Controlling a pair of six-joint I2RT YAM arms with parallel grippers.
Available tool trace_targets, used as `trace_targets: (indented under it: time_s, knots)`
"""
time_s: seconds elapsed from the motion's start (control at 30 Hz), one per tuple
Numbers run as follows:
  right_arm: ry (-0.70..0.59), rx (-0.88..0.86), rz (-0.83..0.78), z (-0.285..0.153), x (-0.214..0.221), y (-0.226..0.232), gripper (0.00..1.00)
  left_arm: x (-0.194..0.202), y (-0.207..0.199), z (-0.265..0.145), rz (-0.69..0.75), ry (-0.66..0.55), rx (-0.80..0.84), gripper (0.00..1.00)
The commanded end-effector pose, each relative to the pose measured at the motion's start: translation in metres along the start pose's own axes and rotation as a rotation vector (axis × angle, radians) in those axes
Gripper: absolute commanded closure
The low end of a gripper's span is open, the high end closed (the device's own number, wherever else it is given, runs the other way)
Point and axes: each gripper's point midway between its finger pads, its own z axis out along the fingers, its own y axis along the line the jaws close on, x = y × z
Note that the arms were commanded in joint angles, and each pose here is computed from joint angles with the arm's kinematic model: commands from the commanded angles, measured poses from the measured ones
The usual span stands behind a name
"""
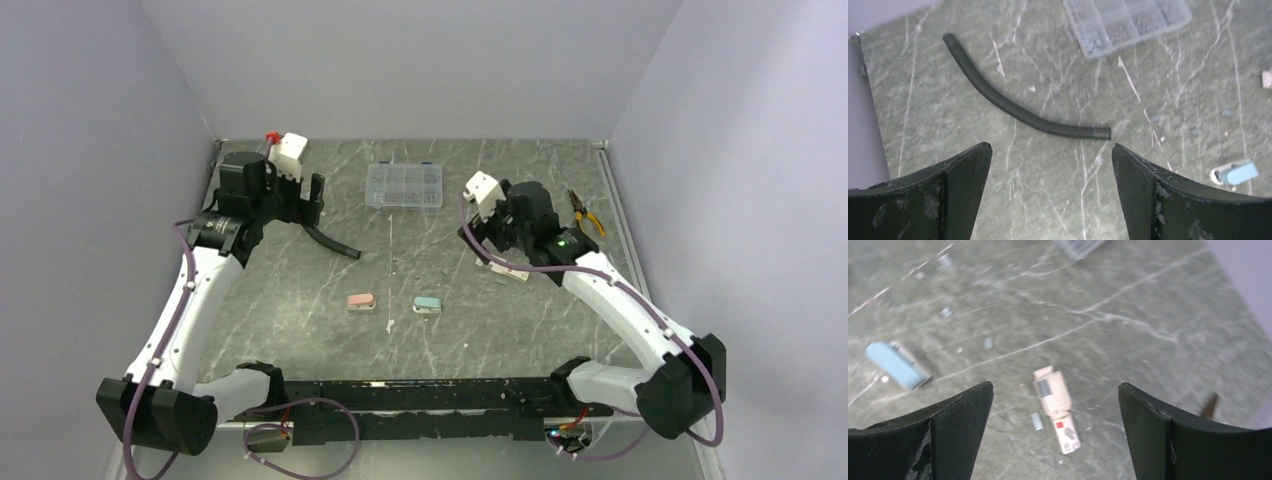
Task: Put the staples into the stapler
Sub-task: Reset both arms
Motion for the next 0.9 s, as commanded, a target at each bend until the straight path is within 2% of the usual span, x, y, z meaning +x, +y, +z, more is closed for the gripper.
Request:
trace_targets:
  time_s: [0.0,0.23,0.37,0.5,0.87]
  knots:
    - [-0.144,0.318,0.139,-0.045,-0.055,-0.066,0.00,-0.035,0.009,-0.001,-0.053,-0.187,-0.035,0.05]
    - [-0.284,0.432,0.295,-0.086,-0.093,-0.089,0.00,-0.051,0.011,-0.018,-0.046,-0.277,-0.049,0.05]
    - [-0.351,0.408,0.274,-0.099,-0.099,-0.083,0.00,-0.062,0.009,-0.042,-0.027,-0.330,-0.027,0.05]
    - [-0.359,0.411,0.273,-0.108,-0.102,-0.086,0.00,-0.063,0.014,-0.054,-0.032,-0.339,-0.051,0.05]
    - [-0.379,0.315,0.319,-0.113,-0.098,-0.088,0.00,-0.055,0.010,-0.048,-0.038,-0.314,-0.019,0.05]
